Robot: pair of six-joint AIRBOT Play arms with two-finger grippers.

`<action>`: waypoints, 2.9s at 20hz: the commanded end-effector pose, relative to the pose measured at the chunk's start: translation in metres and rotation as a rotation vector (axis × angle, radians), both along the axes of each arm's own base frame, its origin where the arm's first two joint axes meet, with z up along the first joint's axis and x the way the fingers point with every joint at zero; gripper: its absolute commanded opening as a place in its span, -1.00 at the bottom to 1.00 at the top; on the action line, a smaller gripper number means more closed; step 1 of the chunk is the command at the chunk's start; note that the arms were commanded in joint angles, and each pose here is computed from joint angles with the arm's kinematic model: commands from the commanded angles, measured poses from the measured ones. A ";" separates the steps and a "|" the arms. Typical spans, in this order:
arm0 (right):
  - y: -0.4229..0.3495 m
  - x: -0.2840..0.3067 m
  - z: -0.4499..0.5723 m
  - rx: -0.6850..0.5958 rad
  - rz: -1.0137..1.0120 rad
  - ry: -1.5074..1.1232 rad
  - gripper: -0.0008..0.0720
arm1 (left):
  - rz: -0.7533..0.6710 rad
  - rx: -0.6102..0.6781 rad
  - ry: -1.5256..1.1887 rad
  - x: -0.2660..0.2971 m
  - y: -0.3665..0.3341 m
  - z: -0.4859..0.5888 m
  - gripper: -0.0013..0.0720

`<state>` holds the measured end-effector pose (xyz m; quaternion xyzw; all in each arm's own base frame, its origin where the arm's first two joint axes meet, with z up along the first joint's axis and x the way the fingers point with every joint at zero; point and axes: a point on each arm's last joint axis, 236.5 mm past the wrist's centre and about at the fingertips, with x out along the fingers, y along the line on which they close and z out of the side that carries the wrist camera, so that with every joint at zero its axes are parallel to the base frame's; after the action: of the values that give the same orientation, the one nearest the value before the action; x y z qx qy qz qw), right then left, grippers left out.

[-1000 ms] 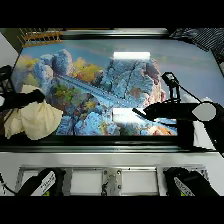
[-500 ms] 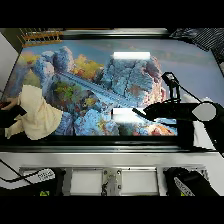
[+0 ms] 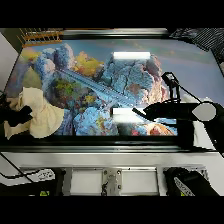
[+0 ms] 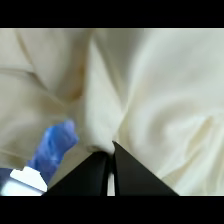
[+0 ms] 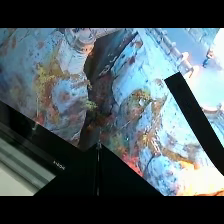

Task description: Fold the clothes and pants, and hang the long-sleeved shirts on hangers.

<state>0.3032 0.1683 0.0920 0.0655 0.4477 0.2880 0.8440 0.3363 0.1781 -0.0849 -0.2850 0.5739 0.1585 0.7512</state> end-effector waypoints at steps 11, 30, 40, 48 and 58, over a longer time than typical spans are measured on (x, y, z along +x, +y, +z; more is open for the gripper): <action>-0.022 0.035 0.028 0.007 -0.090 -0.140 -0.94 | -0.676 -0.339 -0.658 0.047 -0.449 0.197 -0.96; -0.141 0.043 0.035 -0.064 -0.407 -0.090 -0.94 | -0.337 -0.245 -0.197 0.056 -0.266 0.055 0.69; -0.133 0.023 -0.017 -0.060 -0.398 0.043 -0.94 | 0.031 -0.227 -0.103 -0.013 -0.128 -0.002 0.69; -0.068 -0.044 -0.124 -0.081 -0.223 0.352 -0.94 | 0.069 -0.429 -0.144 0.016 -0.161 -0.030 0.62; 0.001 -0.005 -0.185 0.133 -0.331 0.435 0.11 | -0.068 -0.413 -0.203 0.040 -0.174 -0.002 -0.96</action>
<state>0.2678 0.1539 -0.0890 0.2013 0.6229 0.1688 0.7369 0.3707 0.0060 -0.0946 -0.4320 0.5276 -0.0050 0.7314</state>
